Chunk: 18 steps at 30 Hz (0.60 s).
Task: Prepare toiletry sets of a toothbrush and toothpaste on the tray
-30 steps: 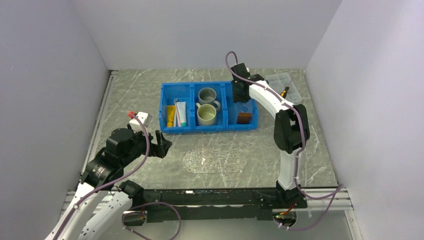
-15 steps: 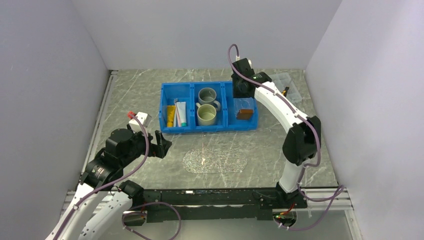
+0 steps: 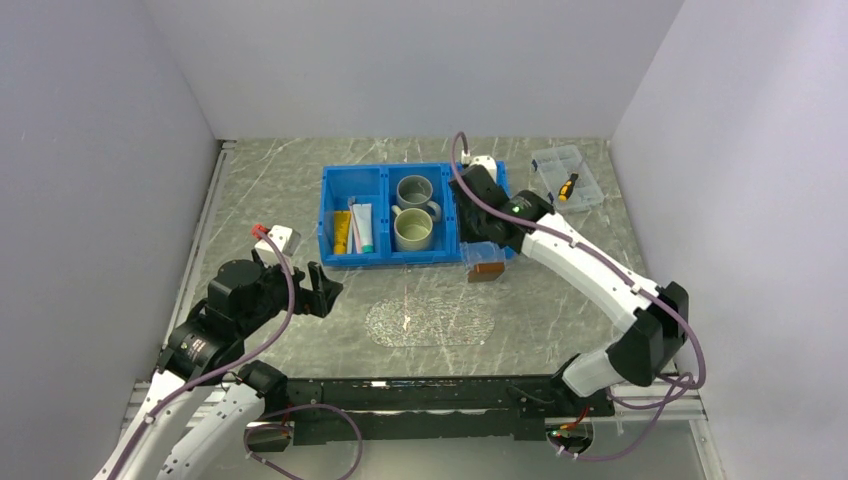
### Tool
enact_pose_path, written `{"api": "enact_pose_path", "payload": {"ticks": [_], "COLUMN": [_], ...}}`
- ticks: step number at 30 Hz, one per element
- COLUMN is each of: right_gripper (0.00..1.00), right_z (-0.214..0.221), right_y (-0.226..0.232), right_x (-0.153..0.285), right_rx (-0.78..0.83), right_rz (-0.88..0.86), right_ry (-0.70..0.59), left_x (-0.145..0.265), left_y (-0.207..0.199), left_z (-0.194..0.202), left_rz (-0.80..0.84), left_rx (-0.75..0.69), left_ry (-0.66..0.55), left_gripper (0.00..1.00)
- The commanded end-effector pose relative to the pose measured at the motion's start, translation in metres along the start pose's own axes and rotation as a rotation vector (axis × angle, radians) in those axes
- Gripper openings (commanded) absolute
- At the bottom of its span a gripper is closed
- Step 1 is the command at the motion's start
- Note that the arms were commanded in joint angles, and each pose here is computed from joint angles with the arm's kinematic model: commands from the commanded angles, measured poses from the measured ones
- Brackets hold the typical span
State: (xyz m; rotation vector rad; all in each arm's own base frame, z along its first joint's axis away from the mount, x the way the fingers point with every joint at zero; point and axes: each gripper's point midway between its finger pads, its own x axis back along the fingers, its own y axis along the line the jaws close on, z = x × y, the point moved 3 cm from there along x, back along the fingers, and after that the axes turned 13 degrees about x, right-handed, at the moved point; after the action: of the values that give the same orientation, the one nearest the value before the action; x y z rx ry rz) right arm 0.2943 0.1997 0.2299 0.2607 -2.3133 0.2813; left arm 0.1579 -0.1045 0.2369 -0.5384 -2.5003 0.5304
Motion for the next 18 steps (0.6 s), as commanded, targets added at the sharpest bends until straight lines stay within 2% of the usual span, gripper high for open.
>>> {"api": "enact_pose_path", "payload": {"ticks": [1, 10, 18], "right_gripper": [0.02, 0.02, 0.04], "right_z": [0.009, 0.062, 0.093], "right_y": [0.006, 0.051, 0.1], "right_x": [0.029, 0.046, 0.041], "right_rx": [-0.065, -0.069, -0.069], "right_rz": [0.011, -0.047, -0.059], "right_ry": [-0.06, -0.006, 0.034], "left_x": [0.001, 0.003, 0.003], "left_y": [0.0, 0.0, 0.001], "left_z": [-0.006, -0.006, -0.006], "left_rz": [0.003, 0.001, -0.002], "left_rx": [0.0, 0.005, 0.006], "left_ry": [-0.039, -0.047, -0.049], "left_gripper": [0.99, 0.99, 0.99]}}
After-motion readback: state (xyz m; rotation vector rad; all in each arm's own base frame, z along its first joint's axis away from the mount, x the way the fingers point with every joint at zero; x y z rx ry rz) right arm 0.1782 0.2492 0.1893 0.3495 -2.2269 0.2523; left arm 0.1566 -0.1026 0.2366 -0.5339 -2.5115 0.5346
